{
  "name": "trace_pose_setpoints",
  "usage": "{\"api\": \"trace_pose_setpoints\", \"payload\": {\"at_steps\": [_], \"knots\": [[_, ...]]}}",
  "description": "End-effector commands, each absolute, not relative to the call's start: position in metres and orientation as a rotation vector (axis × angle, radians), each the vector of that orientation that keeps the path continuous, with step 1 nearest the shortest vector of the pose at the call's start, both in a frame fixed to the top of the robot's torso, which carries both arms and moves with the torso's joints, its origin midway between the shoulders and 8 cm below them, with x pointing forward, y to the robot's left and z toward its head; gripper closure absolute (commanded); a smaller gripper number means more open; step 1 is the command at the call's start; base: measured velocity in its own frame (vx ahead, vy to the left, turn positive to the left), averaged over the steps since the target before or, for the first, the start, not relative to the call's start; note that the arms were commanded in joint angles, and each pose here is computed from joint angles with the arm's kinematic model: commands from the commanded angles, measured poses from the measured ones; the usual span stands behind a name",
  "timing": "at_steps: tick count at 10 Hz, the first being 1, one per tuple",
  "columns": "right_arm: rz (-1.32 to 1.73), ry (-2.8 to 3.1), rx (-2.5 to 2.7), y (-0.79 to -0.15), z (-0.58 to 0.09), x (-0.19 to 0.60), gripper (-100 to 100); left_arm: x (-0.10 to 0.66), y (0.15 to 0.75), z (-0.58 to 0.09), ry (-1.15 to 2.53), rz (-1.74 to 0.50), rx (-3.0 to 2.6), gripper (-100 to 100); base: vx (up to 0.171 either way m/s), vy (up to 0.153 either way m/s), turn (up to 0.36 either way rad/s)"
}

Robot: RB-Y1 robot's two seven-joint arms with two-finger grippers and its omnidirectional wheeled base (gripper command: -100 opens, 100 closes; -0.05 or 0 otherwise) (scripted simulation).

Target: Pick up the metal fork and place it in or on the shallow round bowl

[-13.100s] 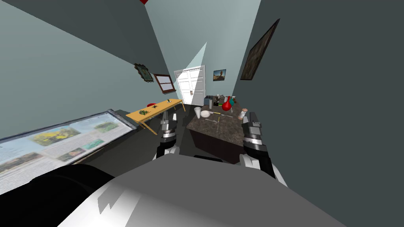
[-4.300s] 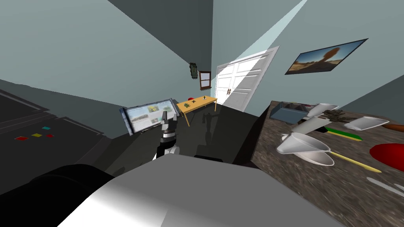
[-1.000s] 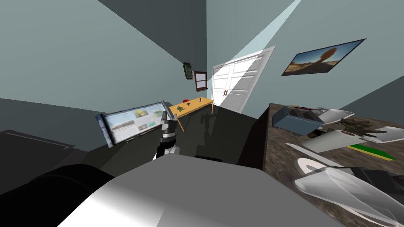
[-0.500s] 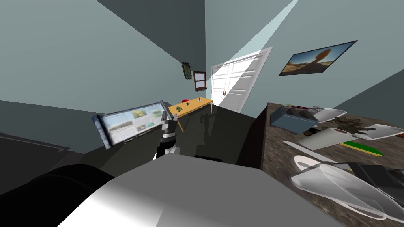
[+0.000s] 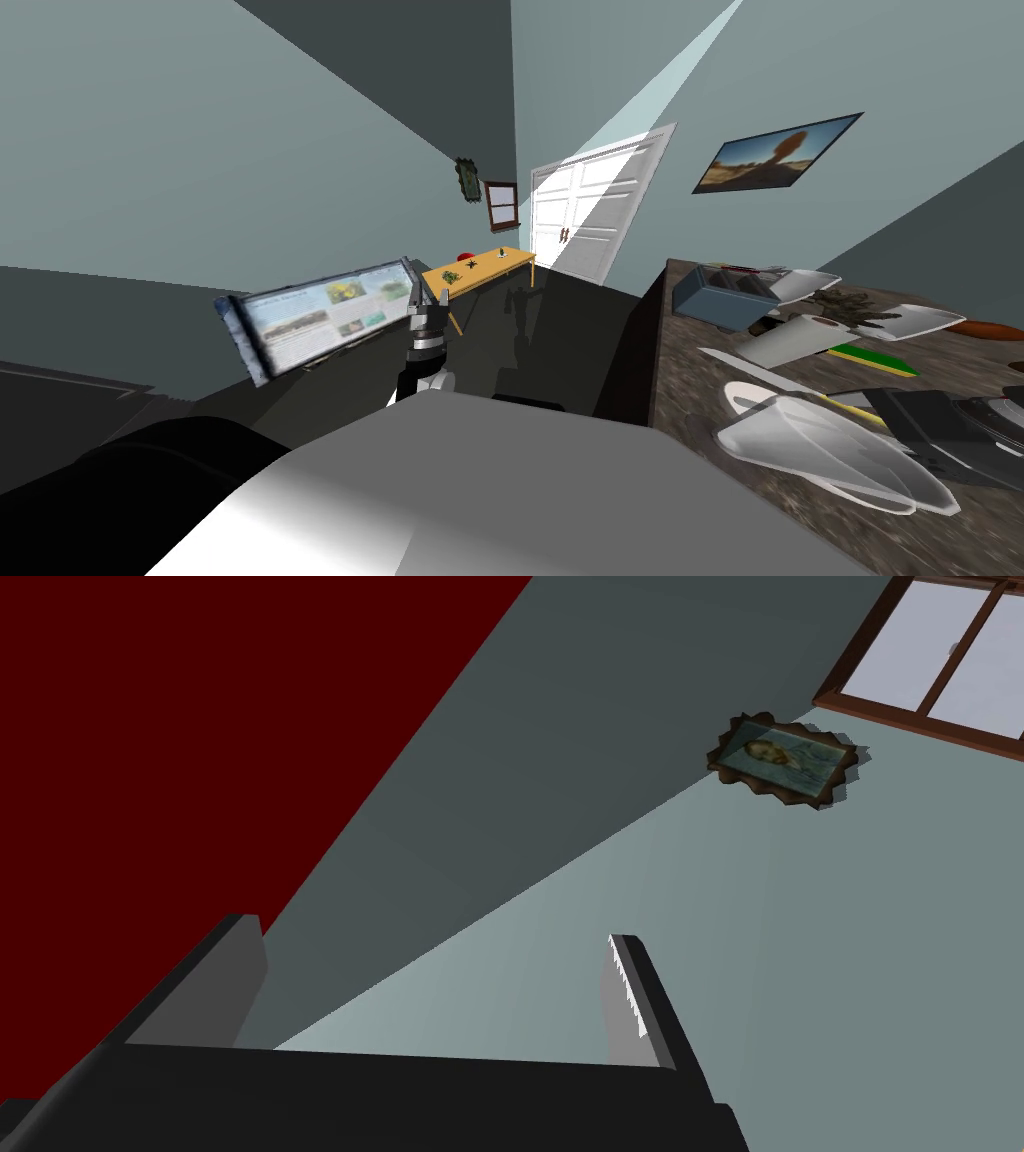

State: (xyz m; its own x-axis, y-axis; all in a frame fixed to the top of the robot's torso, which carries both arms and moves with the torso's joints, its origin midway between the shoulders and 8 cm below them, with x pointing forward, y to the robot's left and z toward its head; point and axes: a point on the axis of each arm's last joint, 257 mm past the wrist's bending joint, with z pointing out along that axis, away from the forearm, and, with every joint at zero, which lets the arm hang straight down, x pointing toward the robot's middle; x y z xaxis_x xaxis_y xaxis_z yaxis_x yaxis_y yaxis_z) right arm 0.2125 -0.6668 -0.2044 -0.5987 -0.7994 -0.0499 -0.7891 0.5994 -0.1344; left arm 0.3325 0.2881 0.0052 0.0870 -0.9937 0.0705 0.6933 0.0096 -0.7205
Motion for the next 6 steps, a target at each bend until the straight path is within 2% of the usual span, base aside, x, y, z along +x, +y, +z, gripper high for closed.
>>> {"api": "trace_pose_setpoints", "payload": {"at_steps": [1,6], "knots": [[-0.149,2.715,-1.353,-0.6668,-0.2044,0.2125,0,0.3325,0.2881,0.0052,0.544,-1.423,-0.702,0,0.0,0.0,0.0],[-0.149,2.715,-1.353,-0.6668,-0.2045,0.2124,0,0.3325,0.2881,0.0052,0.544,-1.423,-0.702,0,0.0,0.0,0.0]]}}
